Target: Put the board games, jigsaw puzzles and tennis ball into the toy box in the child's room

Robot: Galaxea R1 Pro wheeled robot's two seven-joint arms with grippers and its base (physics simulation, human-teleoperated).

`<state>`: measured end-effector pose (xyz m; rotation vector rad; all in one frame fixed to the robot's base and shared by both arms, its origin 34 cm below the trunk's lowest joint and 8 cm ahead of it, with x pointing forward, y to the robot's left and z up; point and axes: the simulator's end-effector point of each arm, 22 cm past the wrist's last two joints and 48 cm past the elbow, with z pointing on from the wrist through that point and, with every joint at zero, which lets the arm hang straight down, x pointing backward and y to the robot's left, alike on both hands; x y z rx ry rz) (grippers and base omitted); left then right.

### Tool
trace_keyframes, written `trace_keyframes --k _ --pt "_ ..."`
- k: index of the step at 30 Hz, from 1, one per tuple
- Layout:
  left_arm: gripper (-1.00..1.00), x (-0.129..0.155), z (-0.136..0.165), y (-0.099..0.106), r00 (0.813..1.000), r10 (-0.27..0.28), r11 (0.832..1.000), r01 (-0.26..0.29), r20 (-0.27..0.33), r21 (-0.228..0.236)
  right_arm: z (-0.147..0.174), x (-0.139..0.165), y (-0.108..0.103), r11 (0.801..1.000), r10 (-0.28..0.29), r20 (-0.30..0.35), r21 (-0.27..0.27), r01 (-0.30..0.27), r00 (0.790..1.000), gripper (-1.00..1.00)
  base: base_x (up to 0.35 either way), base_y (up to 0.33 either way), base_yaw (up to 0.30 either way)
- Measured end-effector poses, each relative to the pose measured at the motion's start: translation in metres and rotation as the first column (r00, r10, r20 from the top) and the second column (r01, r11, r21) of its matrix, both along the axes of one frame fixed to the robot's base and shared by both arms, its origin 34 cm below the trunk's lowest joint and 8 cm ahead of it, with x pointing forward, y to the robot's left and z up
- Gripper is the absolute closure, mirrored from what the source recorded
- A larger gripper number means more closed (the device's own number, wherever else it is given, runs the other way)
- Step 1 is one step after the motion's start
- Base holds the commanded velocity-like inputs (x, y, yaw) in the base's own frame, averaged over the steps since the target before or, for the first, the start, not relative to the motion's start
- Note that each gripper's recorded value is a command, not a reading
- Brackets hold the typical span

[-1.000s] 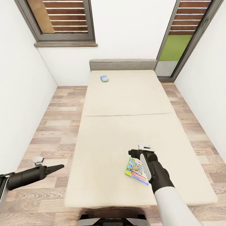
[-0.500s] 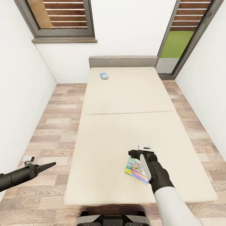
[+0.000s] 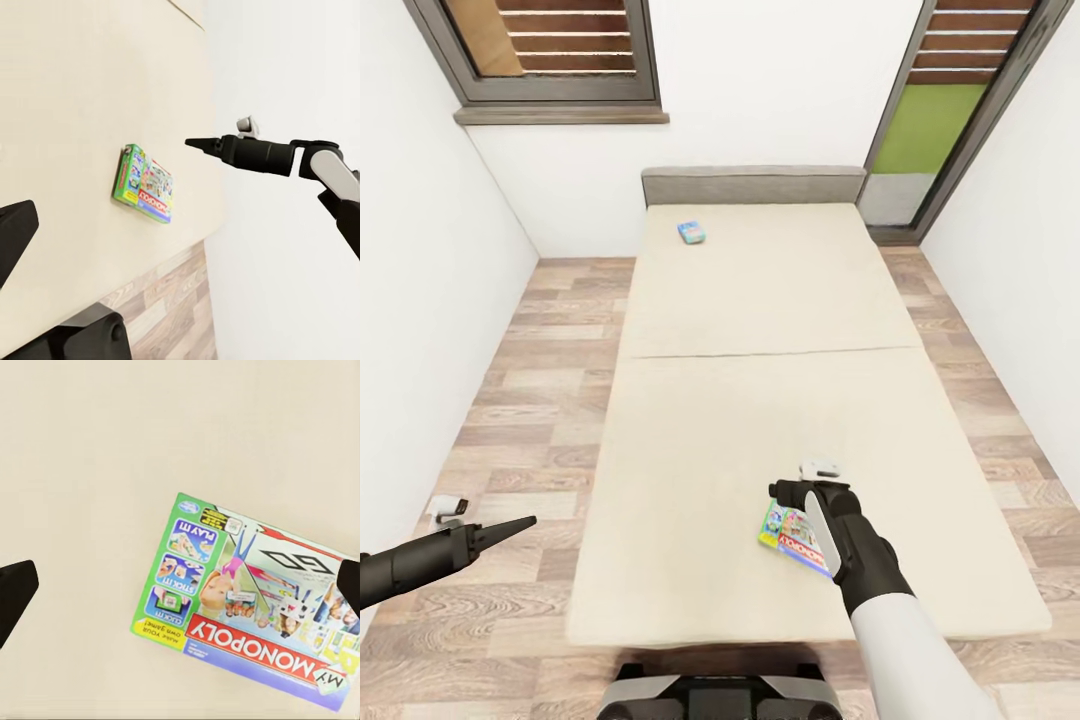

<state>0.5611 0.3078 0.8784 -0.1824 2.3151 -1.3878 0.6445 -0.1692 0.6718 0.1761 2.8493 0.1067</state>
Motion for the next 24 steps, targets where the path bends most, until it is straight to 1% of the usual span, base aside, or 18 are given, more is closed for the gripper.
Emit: trace_keyframes --k 4,7,11,16,24 --pt "-1.00 -0.001 -0.003 0.000 1.000 0.000 1.000 0.000 -0.007 -0.001 0.000 0.007 0.000 1.000 0.001 0.003 0.001 -0.001 1.000 -1.00 0.000 0.000 0.000" --pt "-1.00 -0.001 -0.005 0.000 1.000 -0.001 1.000 0.001 -0.012 0.000 0.006 0.025 0.001 1.000 0.003 0.023 0.000 -0.003 1.000 -1.00 0.000 0.000 0.000" --pt "-1.00 -0.002 -0.008 0.000 1.000 0.000 1.000 0.000 -0.019 0.000 0.006 0.035 0.002 1.000 0.008 0.024 -0.002 -0.008 1.000 -1.00 0.000 0.000 0.000" --pt "-1.00 -0.004 -0.012 0.000 1.000 -0.001 1.000 0.001 -0.027 0.002 0.001 0.048 0.005 1.000 0.023 0.007 -0.004 -0.023 1.000 -1.00 0.000 0.000 0.000" --pt "-1.00 -0.006 -0.018 0.001 0.999 -0.001 1.000 0.001 -0.041 0.004 -0.009 0.056 0.009 0.999 0.039 -0.021 -0.005 -0.039 0.999 -1.00 0.000 0.000 0.000"
